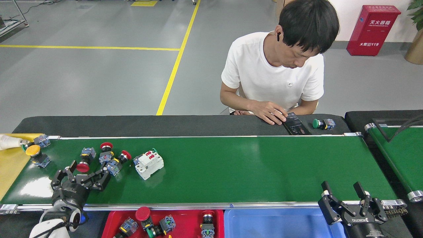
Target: Pick switch part from conveyor to tray
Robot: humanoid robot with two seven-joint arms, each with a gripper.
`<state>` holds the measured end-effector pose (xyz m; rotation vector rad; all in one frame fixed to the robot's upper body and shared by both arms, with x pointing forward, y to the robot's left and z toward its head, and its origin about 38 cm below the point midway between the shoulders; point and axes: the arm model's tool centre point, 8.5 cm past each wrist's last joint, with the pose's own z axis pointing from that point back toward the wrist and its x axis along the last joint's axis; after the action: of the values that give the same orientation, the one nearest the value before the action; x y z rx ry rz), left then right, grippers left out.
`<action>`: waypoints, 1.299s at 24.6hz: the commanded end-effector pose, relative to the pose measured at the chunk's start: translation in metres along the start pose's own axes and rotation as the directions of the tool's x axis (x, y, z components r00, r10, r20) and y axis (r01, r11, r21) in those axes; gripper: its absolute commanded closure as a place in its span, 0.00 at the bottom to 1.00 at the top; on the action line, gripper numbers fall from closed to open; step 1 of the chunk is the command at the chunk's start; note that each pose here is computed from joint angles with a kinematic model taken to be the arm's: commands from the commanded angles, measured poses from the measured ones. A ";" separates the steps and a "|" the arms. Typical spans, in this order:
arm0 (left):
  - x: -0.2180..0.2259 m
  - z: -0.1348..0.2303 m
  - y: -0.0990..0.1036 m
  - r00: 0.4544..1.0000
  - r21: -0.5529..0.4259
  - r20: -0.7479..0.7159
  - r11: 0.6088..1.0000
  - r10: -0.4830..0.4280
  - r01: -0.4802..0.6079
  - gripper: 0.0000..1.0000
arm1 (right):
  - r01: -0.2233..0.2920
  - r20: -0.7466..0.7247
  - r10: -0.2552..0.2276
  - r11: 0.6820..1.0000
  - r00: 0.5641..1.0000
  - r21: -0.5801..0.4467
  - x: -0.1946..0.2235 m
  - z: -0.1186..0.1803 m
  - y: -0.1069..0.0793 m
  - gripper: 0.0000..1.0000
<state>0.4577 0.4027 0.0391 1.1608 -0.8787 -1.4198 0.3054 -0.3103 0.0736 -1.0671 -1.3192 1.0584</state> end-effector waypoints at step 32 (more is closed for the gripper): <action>0.032 0.149 -0.005 0.972 0.238 0.220 0.971 -0.086 0.032 0.96 | 0.013 0.036 -0.013 1.000 0.999 0.002 0.014 0.001 0.003 0.02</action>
<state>0.3163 0.3673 0.0521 1.1895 -1.1653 -1.5434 0.3025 -0.2967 0.0668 -1.0270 -1.3307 1.0833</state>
